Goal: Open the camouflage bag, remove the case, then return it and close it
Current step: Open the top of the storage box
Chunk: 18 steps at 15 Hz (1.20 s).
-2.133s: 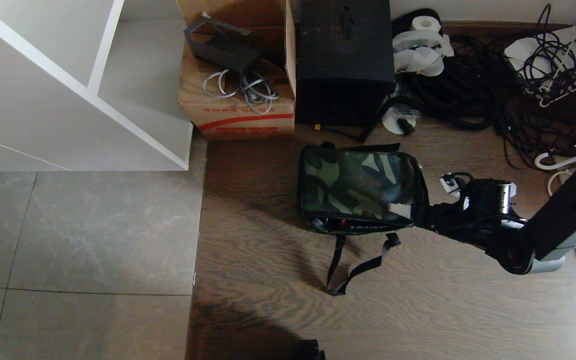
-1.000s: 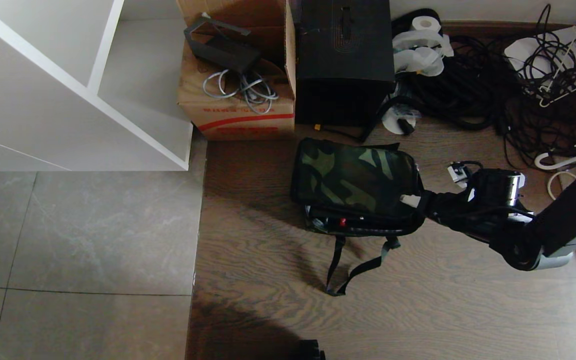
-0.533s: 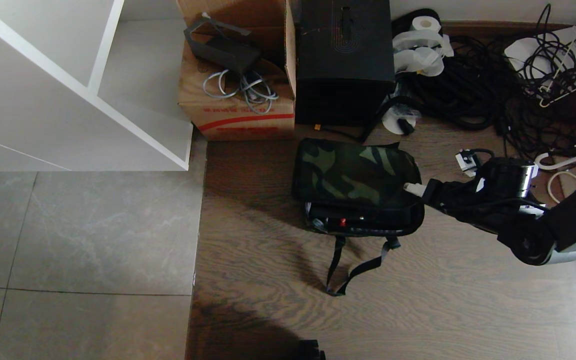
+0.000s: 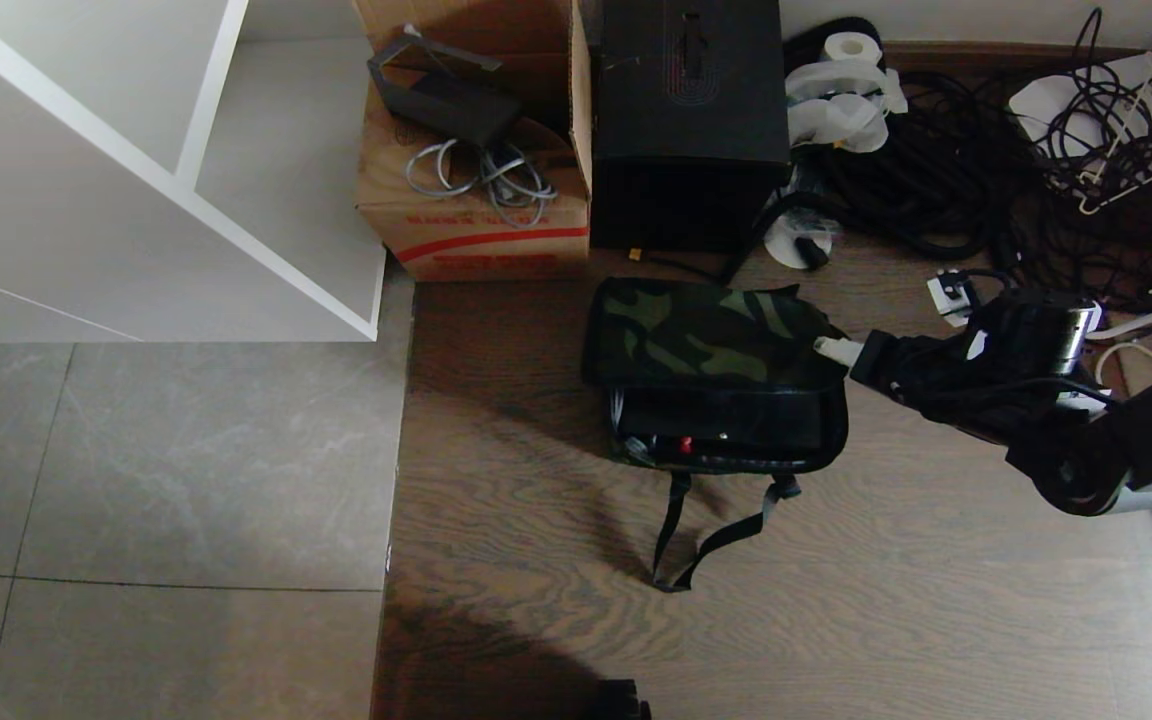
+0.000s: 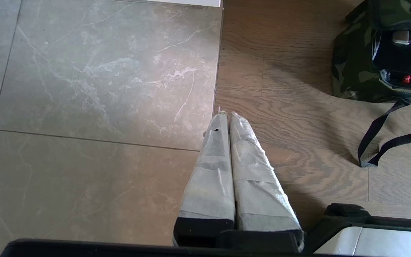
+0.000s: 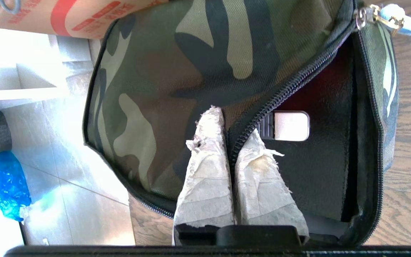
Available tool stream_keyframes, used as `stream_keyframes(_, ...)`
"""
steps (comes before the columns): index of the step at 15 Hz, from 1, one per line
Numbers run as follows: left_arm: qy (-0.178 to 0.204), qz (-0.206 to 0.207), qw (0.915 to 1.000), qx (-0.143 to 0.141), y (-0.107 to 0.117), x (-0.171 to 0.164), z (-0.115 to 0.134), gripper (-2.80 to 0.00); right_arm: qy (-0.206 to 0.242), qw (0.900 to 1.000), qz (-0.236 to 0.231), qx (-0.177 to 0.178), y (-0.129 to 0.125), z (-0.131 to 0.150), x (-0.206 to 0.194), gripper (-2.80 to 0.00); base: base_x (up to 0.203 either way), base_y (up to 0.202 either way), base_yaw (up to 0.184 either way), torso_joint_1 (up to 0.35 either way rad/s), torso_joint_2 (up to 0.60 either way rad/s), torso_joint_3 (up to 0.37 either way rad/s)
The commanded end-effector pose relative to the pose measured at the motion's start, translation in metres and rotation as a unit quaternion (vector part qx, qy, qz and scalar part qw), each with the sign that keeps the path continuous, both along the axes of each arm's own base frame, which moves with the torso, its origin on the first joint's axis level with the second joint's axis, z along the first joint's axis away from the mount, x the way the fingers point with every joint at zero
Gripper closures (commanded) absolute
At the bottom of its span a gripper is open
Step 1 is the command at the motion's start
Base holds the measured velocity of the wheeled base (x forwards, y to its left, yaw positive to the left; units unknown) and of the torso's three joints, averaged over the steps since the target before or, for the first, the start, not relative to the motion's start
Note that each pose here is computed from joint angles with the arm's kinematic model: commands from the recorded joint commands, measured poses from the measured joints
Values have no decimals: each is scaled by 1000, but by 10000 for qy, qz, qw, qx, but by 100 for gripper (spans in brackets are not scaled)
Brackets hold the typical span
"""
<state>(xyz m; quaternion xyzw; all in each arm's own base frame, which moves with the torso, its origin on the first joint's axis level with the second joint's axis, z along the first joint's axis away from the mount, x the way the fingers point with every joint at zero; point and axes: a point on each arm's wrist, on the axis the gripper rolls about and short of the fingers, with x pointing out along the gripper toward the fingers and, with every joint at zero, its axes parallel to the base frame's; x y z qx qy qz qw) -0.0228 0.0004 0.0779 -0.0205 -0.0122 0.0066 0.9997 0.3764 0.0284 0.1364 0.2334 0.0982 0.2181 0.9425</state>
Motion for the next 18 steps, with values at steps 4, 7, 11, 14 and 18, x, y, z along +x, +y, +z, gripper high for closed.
stream_keyframes(4, 38, 1, 10000, -3, 0, 1, -2, 0, -193, 9997, -95, 117, 0, 12, 3, -280, 0, 0, 0, 0, 0, 0)
stream_keyframes(7, 43, 8, 10000, -3, 0, 1, -2, 0, -222, 9989, -123, 405, 0, 21, 6, -280, 0, 0, 0, 0, 0, 0)
stream_keyframes(11, 42, 1, 10000, -3, 0, 1, -2, 0, -520, 9939, -212, 949, 0, 41, 15, -280, 0, 0, 0, 0, 0, 0)
stream_keyframes(14, 43, 8, 10000, -3, 0, 1, -3, 0, -804, 9870, -178, 1380, 0, 57, 23, -280, 0, 0, 0, 0, 0, 0)
stream_keyframes(18, 43, 5, 10000, -3, 0, 1, -3, 0, -1053, 9786, -106, 1766, -1, 60, 35, -280, 0, 0, 0, 0, 0, 0)
